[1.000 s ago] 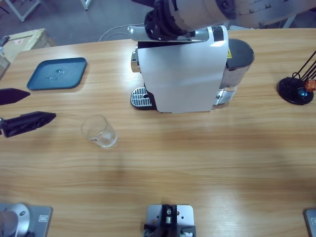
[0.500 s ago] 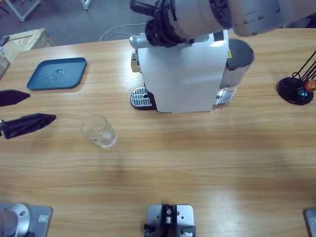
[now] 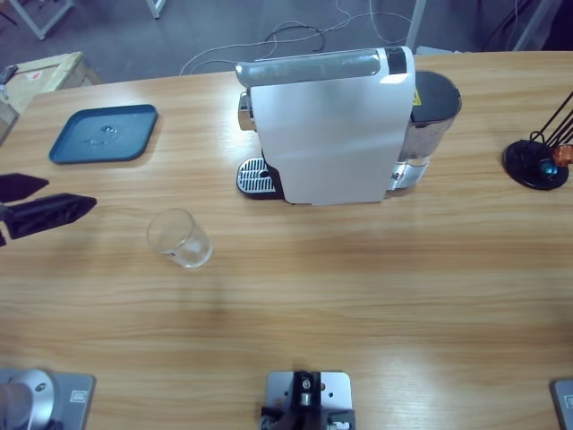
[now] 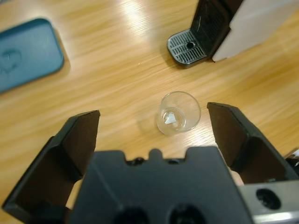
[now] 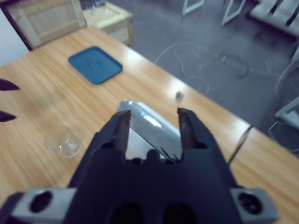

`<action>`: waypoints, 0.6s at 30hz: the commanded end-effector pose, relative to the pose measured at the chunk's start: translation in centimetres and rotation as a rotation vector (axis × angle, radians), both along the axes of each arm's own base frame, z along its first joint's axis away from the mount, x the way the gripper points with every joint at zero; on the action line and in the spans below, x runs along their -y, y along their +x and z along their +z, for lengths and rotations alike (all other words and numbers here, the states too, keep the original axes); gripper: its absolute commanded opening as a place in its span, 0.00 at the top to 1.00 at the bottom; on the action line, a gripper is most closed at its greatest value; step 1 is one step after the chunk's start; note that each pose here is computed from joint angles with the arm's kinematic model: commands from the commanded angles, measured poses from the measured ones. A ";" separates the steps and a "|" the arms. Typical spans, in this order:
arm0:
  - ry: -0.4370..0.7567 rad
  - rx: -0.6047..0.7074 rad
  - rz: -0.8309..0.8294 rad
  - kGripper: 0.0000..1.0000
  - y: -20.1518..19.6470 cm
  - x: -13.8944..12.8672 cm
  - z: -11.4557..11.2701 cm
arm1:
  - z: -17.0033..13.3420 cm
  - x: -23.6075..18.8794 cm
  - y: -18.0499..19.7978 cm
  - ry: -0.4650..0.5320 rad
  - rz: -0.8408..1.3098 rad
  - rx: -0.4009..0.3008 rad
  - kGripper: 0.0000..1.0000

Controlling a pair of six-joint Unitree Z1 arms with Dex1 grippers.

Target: Pour coffee

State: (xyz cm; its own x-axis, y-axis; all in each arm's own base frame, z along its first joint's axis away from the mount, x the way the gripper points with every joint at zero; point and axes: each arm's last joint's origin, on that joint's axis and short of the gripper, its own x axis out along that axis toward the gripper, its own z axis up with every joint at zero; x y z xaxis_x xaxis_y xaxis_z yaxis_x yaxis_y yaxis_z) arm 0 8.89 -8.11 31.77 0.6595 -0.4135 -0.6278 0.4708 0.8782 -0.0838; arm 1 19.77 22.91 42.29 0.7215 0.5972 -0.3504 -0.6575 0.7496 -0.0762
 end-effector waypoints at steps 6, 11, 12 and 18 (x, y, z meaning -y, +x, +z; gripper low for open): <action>0.221 -0.131 0.019 0.00 -0.8 8.2 -6.6 | -7.3 14.6 -11.2 -0.086 -0.139 -0.103 0.00; 0.225 -0.060 0.080 0.00 -0.3 9.7 -7.7 | -8.3 15.9 -12.1 -0.100 -0.167 -0.133 0.00; 0.223 -0.059 0.091 0.00 -0.2 9.9 -8.0 | -8.4 16.0 -12.2 -0.100 -0.169 -0.136 0.00; 0.223 -0.067 0.147 0.00 0.4 11.5 -10.4 | -8.9 16.4 -12.5 -0.114 -0.172 -0.147 0.00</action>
State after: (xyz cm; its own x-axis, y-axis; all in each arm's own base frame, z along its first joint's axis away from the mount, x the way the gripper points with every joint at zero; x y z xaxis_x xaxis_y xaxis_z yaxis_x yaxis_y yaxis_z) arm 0 8.98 -18.25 24.50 0.6488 -0.2289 -0.7257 0.3767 0.9252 0.0449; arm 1 7.96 7.51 34.85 0.7480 0.4528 -0.4852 -0.5473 0.8344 -0.0650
